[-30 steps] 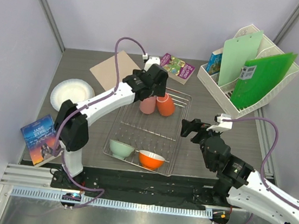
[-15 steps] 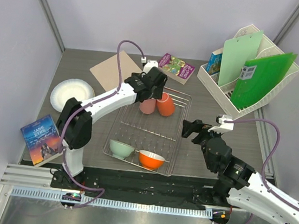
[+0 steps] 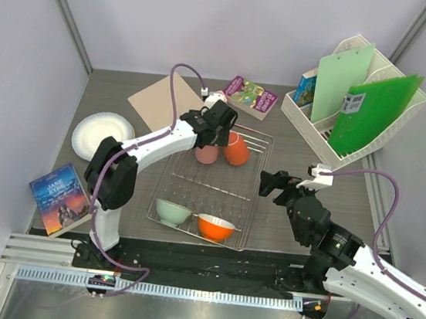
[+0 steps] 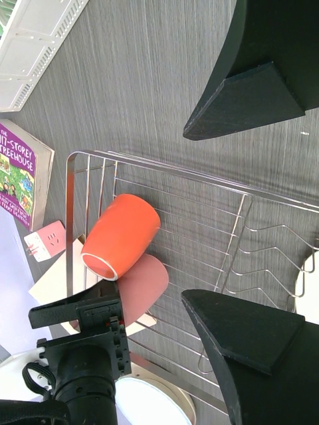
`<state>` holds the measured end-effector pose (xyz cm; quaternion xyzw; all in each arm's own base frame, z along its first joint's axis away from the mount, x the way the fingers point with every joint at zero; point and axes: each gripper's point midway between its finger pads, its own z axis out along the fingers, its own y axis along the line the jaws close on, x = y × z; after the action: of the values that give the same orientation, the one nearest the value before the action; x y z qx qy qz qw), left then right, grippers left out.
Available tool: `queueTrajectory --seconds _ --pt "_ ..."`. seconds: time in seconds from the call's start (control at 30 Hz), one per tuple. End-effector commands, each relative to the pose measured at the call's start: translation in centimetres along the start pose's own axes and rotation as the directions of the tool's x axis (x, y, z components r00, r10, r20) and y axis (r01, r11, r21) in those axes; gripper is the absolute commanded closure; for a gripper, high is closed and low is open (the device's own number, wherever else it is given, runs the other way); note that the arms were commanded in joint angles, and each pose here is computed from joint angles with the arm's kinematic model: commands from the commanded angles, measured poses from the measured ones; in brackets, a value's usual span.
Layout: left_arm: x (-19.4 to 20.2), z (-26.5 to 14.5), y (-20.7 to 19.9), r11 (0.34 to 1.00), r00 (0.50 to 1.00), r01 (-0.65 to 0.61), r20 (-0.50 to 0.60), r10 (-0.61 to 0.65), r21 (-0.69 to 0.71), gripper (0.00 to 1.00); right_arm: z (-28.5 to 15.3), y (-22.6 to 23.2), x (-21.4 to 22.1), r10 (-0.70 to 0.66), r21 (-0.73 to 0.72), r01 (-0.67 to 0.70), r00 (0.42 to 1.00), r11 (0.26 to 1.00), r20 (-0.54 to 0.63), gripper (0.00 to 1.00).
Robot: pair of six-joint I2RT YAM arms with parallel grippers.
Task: Unload the mixed dishes from the dish rack
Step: Pick up the cup from the dish rack.
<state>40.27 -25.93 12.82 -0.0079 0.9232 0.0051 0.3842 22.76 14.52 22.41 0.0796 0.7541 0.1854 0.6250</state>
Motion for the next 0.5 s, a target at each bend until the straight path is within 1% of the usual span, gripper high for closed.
queueTrajectory --seconds 0.0,0.1,0.13,0.2,0.23,0.3,0.33,0.4,0.43,0.47 --pt "0.0 0.6 -0.2 1.000 1.000 0.020 0.003 -0.020 0.006 0.19 0.1 -0.2 -0.5 0.023 0.019 -0.023 0.999 1.000 0.025 0.00" --pt "0.3 0.8 0.0 1.000 1.000 0.020 -0.002 -0.020 0.003 0.30 0.1 -0.2 -0.5 0.024 0.018 -0.024 0.999 1.000 0.026 0.00" --pt "0.4 0.7 0.0 1.000 1.000 0.017 -0.001 -0.017 0.003 0.37 0.1 -0.3 -0.5 0.022 0.018 -0.023 0.999 1.000 0.026 0.00" --pt "0.3 0.6 0.2 1.000 1.000 0.016 0.003 -0.016 -0.002 0.45 0.0 -0.2 -0.7 0.026 0.018 -0.026 0.999 1.000 0.030 0.00" --pt "0.0 0.3 0.3 1.000 1.000 0.016 0.010 -0.016 -0.001 0.51 0.0 -0.2 -0.7 0.024 0.016 -0.024 0.999 1.000 0.029 0.00" --pt "-0.6 -0.1 0.6 1.000 1.000 0.009 0.026 -0.009 -0.006 0.57 0.0 -0.2 -0.8 0.025 0.016 -0.025 0.999 1.000 0.030 0.00" --pt "-1.1 -0.7 0.7 1.000 0.999 0.008 0.036 -0.007 -0.005 0.63 0.0 -0.1 -0.8 0.023 0.014 -0.024 0.999 1.000 0.029 0.00" --pt "-1.9 -1.3 1.0 1.000 0.998 0.001 0.055 -0.001 -0.007 0.69 0.0 -0.2 -0.8 0.022 0.016 -0.023 0.999 1.000 0.029 0.00" --pt "-2.3 -1.7 1.1 1.000 0.998 -0.001 0.064 0.001 -0.008 0.74 0.0 -0.1 -0.8 0.025 0.014 -0.025 0.999 1.000 0.029 0.00" --pt "-2.9 -2.4 1.2 1.000 0.997 0.004 0.077 -0.004 -0.001 0.76 0.0 0.0 -0.8 0.025 0.013 -0.025 0.999 1.000 0.028 0.01"
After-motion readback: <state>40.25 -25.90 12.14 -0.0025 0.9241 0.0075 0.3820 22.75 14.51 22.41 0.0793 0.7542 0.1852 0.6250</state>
